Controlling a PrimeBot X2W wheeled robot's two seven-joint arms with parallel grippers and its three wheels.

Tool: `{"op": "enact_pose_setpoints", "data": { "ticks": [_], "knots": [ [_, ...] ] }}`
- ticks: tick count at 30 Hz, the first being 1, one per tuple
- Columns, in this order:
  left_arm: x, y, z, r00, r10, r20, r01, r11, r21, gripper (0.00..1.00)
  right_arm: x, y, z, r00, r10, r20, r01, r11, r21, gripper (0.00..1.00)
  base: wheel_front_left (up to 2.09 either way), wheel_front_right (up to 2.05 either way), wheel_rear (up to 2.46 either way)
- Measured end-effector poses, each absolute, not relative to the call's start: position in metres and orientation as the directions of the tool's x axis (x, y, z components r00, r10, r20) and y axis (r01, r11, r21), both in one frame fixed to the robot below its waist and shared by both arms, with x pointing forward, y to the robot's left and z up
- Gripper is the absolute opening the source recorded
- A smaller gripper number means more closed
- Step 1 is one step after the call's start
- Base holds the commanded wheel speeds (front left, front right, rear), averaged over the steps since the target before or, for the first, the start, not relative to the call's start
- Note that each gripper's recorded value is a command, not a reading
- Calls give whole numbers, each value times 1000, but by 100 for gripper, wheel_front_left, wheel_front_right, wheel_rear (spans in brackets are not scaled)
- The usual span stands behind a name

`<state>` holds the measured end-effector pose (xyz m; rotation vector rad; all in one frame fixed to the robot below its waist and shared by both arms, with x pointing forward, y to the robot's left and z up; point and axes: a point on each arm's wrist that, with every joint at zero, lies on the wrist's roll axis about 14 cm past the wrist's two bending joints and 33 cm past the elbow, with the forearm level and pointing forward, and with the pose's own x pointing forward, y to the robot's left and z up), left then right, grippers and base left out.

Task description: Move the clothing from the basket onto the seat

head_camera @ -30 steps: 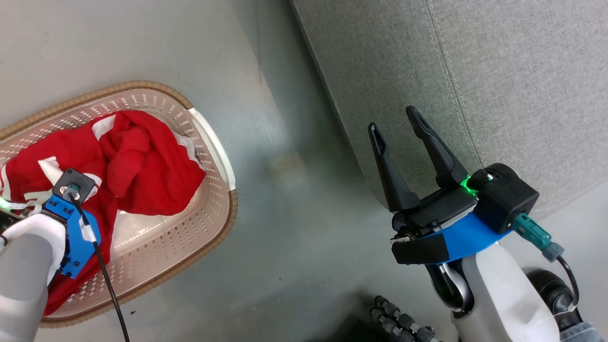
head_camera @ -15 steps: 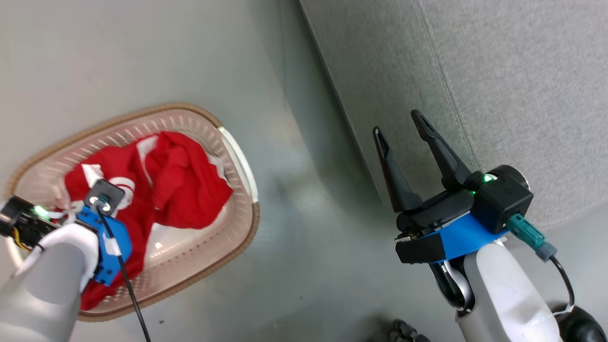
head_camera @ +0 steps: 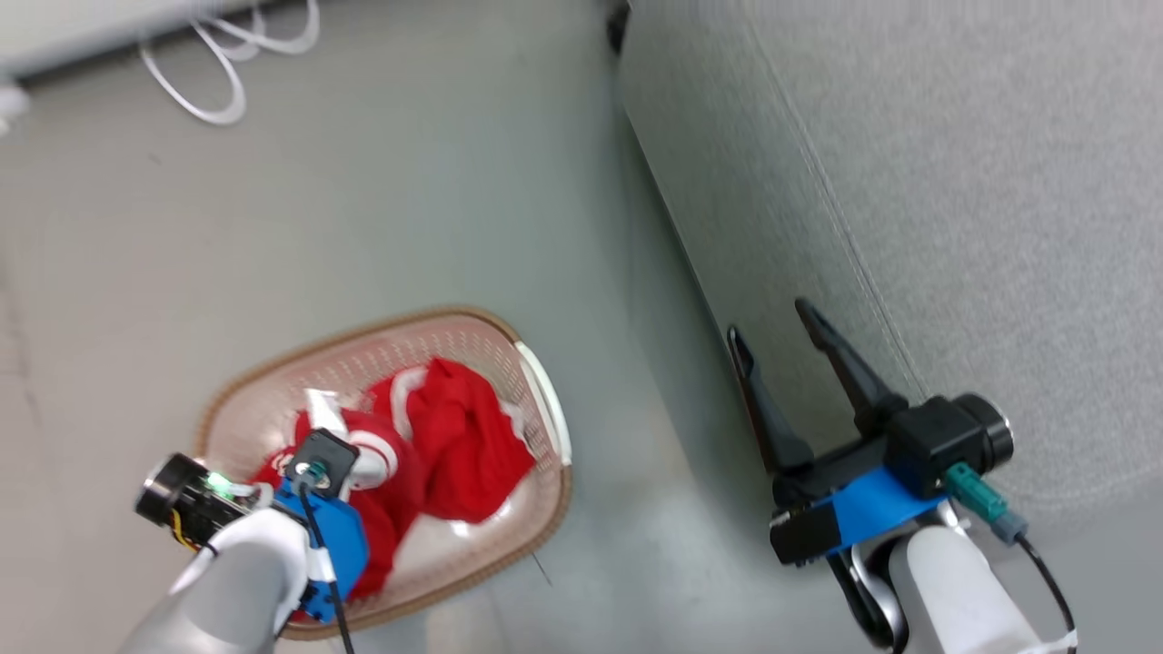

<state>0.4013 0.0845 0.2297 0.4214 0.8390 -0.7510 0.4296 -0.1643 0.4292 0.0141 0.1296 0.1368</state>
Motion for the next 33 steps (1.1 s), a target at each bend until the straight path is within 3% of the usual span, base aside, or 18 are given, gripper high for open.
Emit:
{"op": "enact_pose_setpoints", "data": {
  "ticks": [10, 24, 33],
  "knots": [
    [396, 89, 291, 573, -426, -700, 678, 726, 114, 0, 409, -142, 466, 981, 192, -40, -191, 981, 32, 100, 0, 0, 0],
    [410, 66, 402, 781, -473, -407, 565, 813, 139, 0, 377, -115, 490, 965, 262, 10, -263, 965, 15, 100, 0, 0, 0],
    [421, 65, 466, 857, -470, -212, 504, 850, 154, 0, 368, -93, 502, 945, 325, 32, -325, 946, 10, 100, 0, 0, 0]
  ]
}}
